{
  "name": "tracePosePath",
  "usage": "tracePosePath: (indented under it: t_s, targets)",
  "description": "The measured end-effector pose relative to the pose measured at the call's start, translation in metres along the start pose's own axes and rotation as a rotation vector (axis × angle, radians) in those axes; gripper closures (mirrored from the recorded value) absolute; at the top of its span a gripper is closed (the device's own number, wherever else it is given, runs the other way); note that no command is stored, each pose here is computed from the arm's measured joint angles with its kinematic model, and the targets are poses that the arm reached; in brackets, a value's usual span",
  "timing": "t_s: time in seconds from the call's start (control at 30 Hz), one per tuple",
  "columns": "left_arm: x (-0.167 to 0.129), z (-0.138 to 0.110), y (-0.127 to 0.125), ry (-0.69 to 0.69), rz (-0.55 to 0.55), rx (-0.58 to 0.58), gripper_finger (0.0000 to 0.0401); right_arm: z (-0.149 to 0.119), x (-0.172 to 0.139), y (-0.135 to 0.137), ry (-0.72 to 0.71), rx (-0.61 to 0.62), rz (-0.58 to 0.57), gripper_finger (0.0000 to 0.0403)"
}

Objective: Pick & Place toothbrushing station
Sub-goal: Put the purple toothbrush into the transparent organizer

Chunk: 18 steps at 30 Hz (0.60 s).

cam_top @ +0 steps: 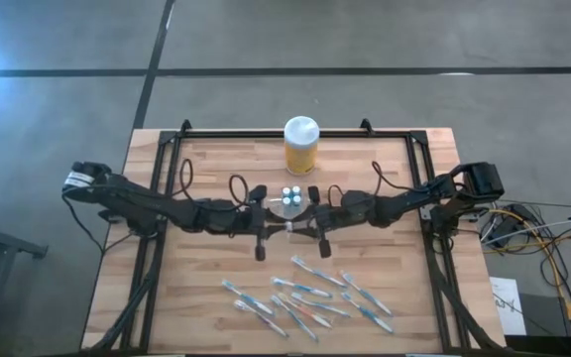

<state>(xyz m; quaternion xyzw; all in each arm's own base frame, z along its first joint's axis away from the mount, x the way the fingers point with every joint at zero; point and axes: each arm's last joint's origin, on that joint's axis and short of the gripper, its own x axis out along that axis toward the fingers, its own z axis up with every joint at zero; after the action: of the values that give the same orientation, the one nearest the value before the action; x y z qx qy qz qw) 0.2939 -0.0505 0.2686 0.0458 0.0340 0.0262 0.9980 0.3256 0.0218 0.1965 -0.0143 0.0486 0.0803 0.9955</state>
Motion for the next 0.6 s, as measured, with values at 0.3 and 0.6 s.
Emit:
tracePosePath:
  t_s: [0.3,0.6]
  targets:
    - [-0.038,-0.011,0.022,-0.015,0.273,-0.012,0.0381,-0.014,-0.005,0.006,0.069,0.066,-0.002,0.0218]
    - [-0.053,-0.053,0.053,-0.131,0.42,-0.165,0.0381,-0.035,-0.036,0.045,-0.074,0.1,0.084,0.0236]
